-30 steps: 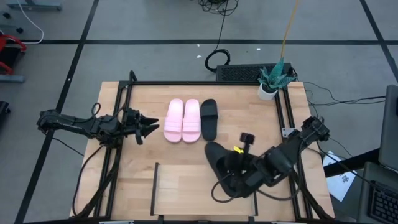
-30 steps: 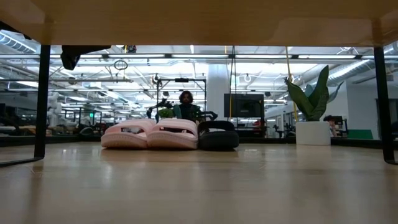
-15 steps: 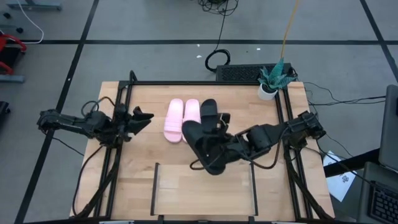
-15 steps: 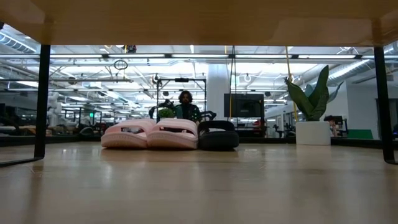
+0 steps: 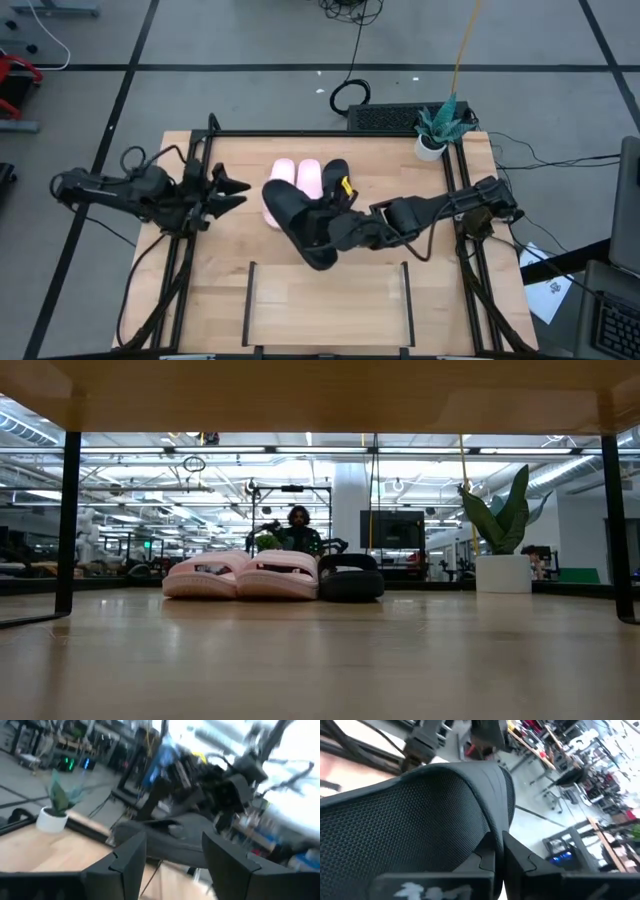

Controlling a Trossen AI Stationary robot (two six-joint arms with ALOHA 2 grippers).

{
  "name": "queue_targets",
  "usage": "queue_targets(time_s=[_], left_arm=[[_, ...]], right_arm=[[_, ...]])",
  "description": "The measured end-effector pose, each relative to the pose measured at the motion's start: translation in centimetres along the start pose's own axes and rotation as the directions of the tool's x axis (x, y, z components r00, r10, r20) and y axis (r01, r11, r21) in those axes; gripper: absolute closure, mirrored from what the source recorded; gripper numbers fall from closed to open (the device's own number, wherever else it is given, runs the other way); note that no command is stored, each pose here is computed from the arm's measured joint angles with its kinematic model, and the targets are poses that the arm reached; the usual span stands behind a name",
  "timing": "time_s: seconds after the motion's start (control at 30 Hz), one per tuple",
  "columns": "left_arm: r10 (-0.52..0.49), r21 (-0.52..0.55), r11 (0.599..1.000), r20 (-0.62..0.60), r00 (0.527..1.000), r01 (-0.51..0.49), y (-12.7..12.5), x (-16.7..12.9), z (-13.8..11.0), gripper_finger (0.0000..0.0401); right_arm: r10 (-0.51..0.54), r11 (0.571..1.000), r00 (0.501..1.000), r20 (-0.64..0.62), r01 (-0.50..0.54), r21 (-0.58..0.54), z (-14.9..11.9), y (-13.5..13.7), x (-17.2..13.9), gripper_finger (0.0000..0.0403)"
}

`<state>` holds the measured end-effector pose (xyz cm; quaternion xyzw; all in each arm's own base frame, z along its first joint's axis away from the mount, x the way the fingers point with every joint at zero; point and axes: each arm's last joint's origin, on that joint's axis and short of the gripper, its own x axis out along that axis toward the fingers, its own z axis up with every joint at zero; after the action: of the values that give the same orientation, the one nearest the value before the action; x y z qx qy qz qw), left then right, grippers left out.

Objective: Pick and place slides into the shelf
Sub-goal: Put the right black slipper on the shelf

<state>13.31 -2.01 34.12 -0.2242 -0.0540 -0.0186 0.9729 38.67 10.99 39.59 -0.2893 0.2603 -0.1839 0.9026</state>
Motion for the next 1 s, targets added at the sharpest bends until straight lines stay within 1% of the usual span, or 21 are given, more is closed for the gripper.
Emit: queue_targets(time_s=[0.13,0.2,0.33,0.43,0.53,0.63,0.77,0.87,1.0], left_arm=[[0.055,0.053,0.997,-0.118,0.992,-0.049,-1.0,0.6,2.0,0.0206],[0.072,0.055,0.996,-0.15,0.986,-0.064,-1.6,0.8,3.1,0.0206],[0.099,0.06,0.994,-0.169,0.981,-0.09,-2.5,1.7,4.8,0.0206],[0.125,0.105,0.989,-0.17,0.977,-0.108,-3.0,3.1,5.4,0.0206],[0.18,0.172,0.974,-0.199,0.963,-0.147,-3.2,4.7,5.4,0.0206],[0.258,0.226,0.952,-0.236,0.937,-0.206,-3.1,6.5,4.9,0.0206],[0.291,0.26,0.939,-0.261,0.92,-0.224,-3.4,8.3,5.0,0.0206],[0.295,0.289,0.931,-0.243,0.924,-0.221,-3.9,9.0,5.7,0.0206],[0.33,0.352,0.901,-0.178,0.927,-0.253,-4.4,9.5,7.1,0.0206]], right_arm=[[-0.022,1.0,1.0,-0.008,0.022,-0.02,-0.1,0.1,0.0,0.0403],[-0.072,0.996,0.997,-0.021,0.071,-0.054,-0.1,0.0,0.0,0.0403],[-0.201,0.971,0.977,-0.065,0.19,-0.147,-0.3,-0.5,0.1,0.0403],[-0.265,0.954,0.96,-0.087,0.248,-0.168,-0.4,-1.2,0.5,0.0403],[-0.328,0.938,0.938,-0.109,0.31,-0.152,-0.5,-2.1,1.1,0.0403],[-0.416,0.908,0.901,-0.127,0.403,-0.113,-0.3,-3.0,1.5,0.0403],[-0.464,0.886,0.874,-0.146,0.455,-0.093,-0.4,-3.9,1.9,0.0403],[-0.503,0.864,0.847,-0.172,0.493,-0.098,-0.6,-4.3,2.2,0.0403],[-0.526,0.85,0.83,-0.184,0.522,-0.074,-0.7,-4.9,2.5,0.0403]])
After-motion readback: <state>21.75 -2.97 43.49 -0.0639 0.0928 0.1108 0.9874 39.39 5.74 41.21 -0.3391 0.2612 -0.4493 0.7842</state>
